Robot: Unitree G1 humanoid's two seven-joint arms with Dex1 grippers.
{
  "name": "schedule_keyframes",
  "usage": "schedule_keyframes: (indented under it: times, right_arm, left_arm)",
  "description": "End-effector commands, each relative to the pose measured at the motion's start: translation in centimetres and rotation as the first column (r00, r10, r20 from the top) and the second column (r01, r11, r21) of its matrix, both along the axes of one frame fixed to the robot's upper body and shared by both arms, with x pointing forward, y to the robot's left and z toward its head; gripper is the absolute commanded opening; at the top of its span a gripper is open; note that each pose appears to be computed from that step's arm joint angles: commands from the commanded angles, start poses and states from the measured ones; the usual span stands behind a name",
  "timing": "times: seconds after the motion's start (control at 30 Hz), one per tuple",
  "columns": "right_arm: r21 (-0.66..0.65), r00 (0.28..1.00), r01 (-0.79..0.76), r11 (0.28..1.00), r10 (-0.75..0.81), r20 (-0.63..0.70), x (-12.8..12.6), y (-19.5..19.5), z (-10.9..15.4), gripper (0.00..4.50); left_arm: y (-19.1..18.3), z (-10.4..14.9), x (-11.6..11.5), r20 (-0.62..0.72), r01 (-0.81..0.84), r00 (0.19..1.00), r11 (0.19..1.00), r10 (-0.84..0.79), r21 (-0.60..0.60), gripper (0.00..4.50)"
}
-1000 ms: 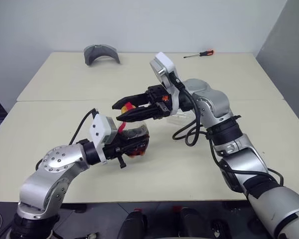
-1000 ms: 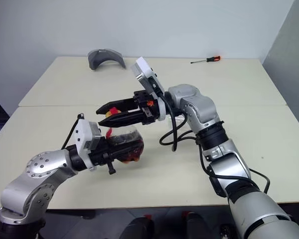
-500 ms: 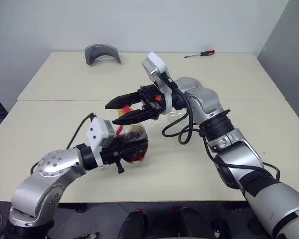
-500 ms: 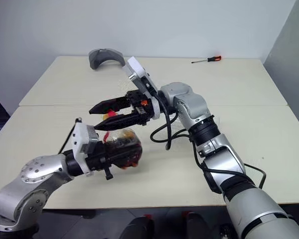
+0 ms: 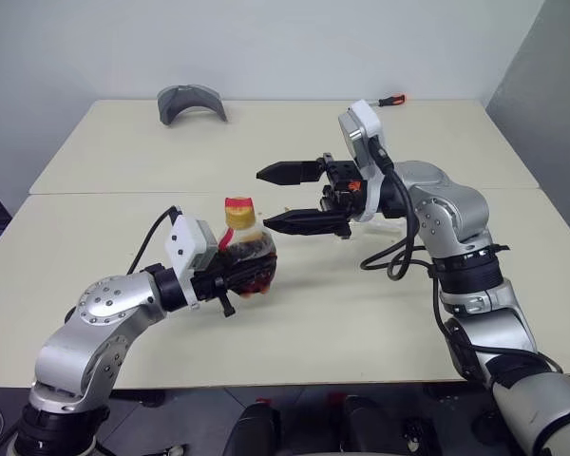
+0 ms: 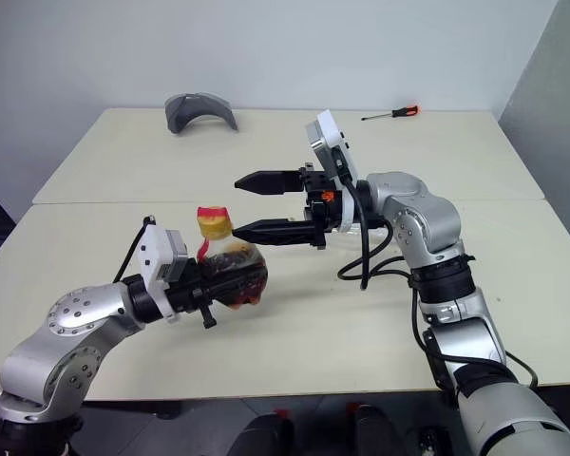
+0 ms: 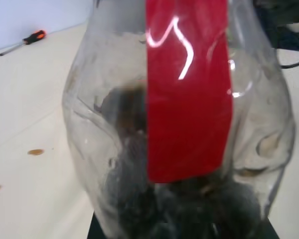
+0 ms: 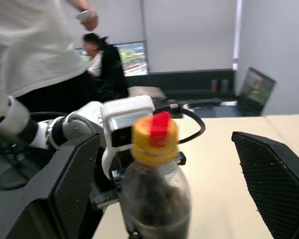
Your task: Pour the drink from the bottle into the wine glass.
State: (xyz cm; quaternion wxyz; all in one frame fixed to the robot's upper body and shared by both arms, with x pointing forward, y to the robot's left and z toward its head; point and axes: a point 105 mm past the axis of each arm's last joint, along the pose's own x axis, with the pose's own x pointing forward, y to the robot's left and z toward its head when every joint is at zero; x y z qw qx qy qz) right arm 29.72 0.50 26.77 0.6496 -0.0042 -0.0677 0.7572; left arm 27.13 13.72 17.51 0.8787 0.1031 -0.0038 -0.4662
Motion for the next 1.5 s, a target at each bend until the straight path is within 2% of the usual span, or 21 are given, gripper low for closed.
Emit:
schedule_keyframes:
  times: [0.03, 0.13, 0.33, 0.5, 0.8, 0.97, 1.2, 1.5]
  right_arm:
    - [0.067, 0.995, 0.089, 0.994, -0.092, 0.046, -0.4, 0.8, 1.4, 4.50]
    - [0.107, 0.978, 0.194, 0.975, -0.201, 0.062, 0.7, 1.6, 1.9, 4.50]
    - [0.154, 0.955, 0.277, 0.948, -0.290, 0.066, 1.7, 3.4, 3.0, 4.50]
    - [0.160, 0.952, 0.282, 0.946, -0.297, 0.081, 1.8, 4.0, 3.2, 4.50]
    - [0.110, 0.932, 0.318, 0.942, -0.332, 0.143, 2.8, 3.5, 1.9, 4.50]
    - [0.118, 0.908, 0.388, 0.914, -0.401, 0.120, 4.4, 2.8, 1.9, 4.50]
    - [0.085, 0.877, 0.466, 0.881, -0.472, 0.091, 6.1, -0.5, 1.6, 4.50]
    - [0.019, 0.852, 0.514, 0.858, -0.512, 0.109, 6.7, -4.0, 0.4, 4.50]
  left_arm:
    - [0.5, 1.5, 2.0, 0.096, -0.038, 0.995, 0.999, 0.039, -0.010, 0.79]
    - [0.3, 1.6, 3.0, 0.110, -0.038, 0.993, 0.999, 0.039, -0.011, 0.79]
    - [-0.7, 1.9, 3.9, 0.133, -0.007, 0.991, 1.000, 0.009, -0.018, 0.79]
    - [-1.0, 2.1, 4.3, 0.138, -0.001, 0.990, 1.000, 0.004, -0.024, 0.79]
    - [-1.0, 2.0, 4.1, 0.140, 0.000, 0.990, 1.000, 0.004, -0.027, 0.79]
    - [-0.9, 2.2, 4.5, 0.147, -0.009, 0.989, 1.000, 0.013, -0.028, 0.79]
    - [-0.8, 2.2, 4.5, 0.149, -0.002, 0.989, 1.000, 0.006, -0.025, 0.79]
    - [-1.1, 2.3, 4.8, 0.155, 0.018, 0.988, 1.000, -0.014, -0.026, 0.77]
